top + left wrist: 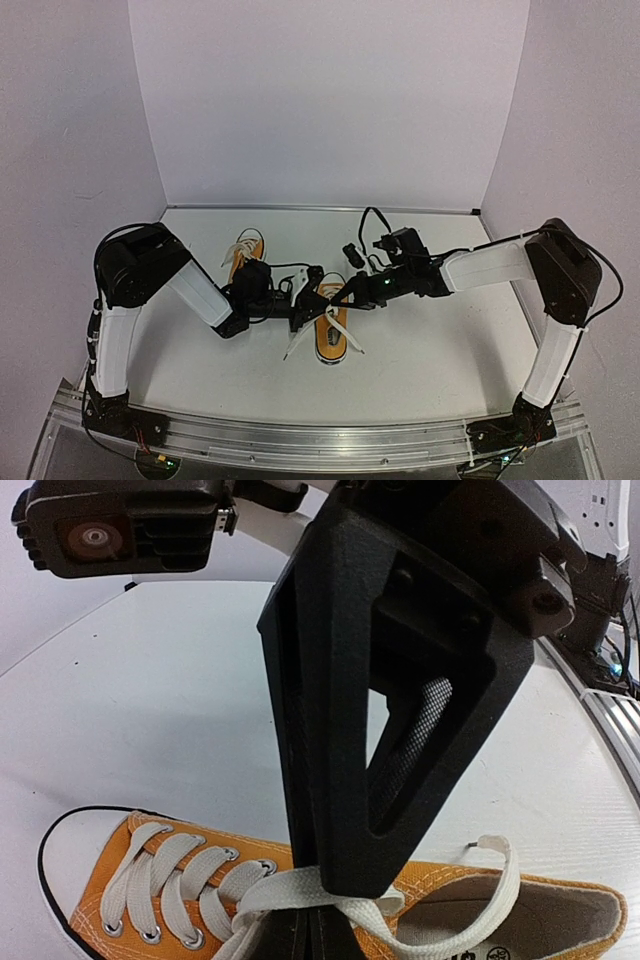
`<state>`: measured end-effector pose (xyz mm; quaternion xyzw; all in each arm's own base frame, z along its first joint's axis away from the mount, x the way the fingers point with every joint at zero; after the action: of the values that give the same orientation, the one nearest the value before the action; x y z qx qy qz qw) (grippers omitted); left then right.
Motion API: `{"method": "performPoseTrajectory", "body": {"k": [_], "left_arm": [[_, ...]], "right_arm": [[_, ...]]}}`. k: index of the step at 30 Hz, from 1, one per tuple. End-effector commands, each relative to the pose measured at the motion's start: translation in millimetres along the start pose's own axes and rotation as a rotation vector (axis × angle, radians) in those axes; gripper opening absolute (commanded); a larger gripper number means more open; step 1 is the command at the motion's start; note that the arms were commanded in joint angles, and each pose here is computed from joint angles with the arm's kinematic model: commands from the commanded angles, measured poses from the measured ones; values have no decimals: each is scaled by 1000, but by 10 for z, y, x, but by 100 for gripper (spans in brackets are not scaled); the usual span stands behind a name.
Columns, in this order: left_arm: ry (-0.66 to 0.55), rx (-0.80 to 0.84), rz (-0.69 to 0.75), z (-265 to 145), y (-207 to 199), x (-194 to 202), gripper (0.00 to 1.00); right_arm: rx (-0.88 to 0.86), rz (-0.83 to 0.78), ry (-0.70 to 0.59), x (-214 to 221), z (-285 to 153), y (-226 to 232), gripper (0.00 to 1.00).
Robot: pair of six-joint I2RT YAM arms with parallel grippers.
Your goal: Tie the shoes
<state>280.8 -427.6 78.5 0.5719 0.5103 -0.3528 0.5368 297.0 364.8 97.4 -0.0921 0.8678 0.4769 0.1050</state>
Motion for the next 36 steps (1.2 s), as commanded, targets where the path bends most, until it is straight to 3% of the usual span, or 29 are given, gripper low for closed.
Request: {"method": "performPoseTrajectory", "body": {"k": [1, 20, 30, 36], "left_arm": [[23, 24, 46, 76, -32, 6, 0], [18, 11, 66, 117, -28, -3, 0], [14, 14, 67, 100, -46, -6, 0], [13, 14, 69, 91, -52, -11, 0]], "right_arm": [[-42, -66, -61, -183, -117, 314, 11], [-61, -31, 61, 143, 184, 195, 10], [-67, -60, -73, -129, -259, 379, 21], [-16, -24, -114, -213, -385, 156, 20]]}}
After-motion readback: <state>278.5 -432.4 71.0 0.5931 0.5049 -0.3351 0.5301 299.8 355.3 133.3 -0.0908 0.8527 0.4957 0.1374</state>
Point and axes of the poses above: each gripper's point midway between its finger pads, its own z axis out along the fingers, its own y axis along the line the jaws close on, x = y × z, the point moved 1 cm from there along -z, back along the fingers, and after that the axes turned 15 degrees about z, right-handed, at the moved point
